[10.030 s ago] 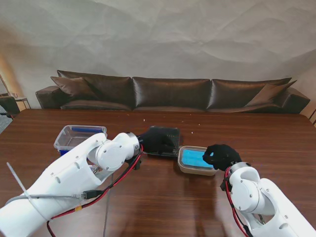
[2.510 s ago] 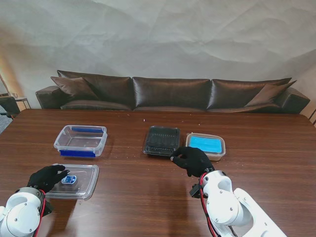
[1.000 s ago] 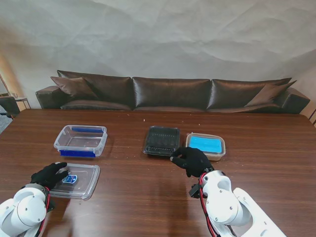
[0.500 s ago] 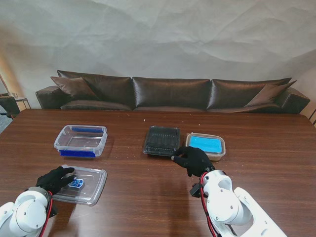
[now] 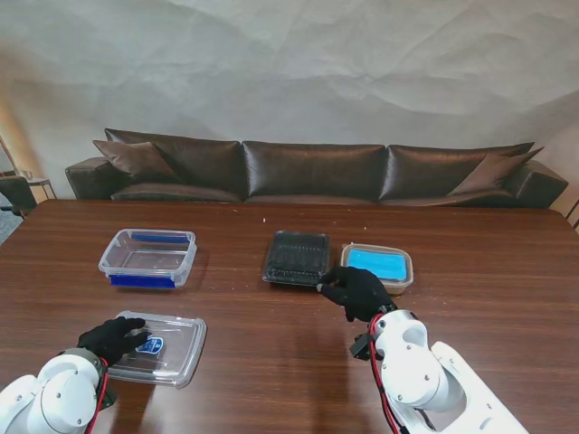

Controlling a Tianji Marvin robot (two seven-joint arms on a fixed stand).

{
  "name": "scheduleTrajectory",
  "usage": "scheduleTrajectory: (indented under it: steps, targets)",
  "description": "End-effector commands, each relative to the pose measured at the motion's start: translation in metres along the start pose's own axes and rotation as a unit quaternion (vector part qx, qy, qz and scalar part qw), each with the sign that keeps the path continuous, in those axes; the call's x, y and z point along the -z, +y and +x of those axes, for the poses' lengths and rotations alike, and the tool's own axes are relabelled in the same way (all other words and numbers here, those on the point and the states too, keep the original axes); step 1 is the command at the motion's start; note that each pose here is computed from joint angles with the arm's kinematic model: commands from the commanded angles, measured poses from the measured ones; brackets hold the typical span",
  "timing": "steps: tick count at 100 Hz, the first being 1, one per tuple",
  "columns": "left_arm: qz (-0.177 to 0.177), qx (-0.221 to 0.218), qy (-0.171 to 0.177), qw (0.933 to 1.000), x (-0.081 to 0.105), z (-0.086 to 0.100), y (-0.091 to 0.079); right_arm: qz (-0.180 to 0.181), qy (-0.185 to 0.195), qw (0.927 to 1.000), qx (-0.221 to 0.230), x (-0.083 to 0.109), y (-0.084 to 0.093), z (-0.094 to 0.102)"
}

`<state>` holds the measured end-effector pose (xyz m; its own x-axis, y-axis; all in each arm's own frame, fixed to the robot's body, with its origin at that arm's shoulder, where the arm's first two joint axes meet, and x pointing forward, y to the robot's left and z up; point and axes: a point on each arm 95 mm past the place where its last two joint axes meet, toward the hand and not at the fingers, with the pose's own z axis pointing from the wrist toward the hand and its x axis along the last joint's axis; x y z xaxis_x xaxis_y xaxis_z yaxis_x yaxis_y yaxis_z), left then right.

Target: Pair container bodies with their lids

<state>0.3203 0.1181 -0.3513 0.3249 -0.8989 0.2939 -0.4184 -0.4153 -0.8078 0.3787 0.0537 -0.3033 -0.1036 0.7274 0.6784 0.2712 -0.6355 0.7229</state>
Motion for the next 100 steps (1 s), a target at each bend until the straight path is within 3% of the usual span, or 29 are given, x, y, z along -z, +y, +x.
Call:
scheduleTrajectory:
  steps: [1, 40, 100]
  targets:
    - [-0.032, 0.000, -0.004, 0.9995, 0.004, 0.002, 0.017, 0.009, 0.000, 1.0000, -0.004, 0.001, -0.004, 0.000]
    - [-0.009, 0.019, -0.011, 0.9997, 0.018, 0.023, 0.031, 0.012, 0.001, 0.9999, -0.006, 0.001, -0.004, 0.000]
    - [-0.003, 0.055, 0.024, 0.9982, 0.024, 0.058, 0.046, 0.008, 0.003, 0.9999, -0.008, -0.001, -0.003, 0.000]
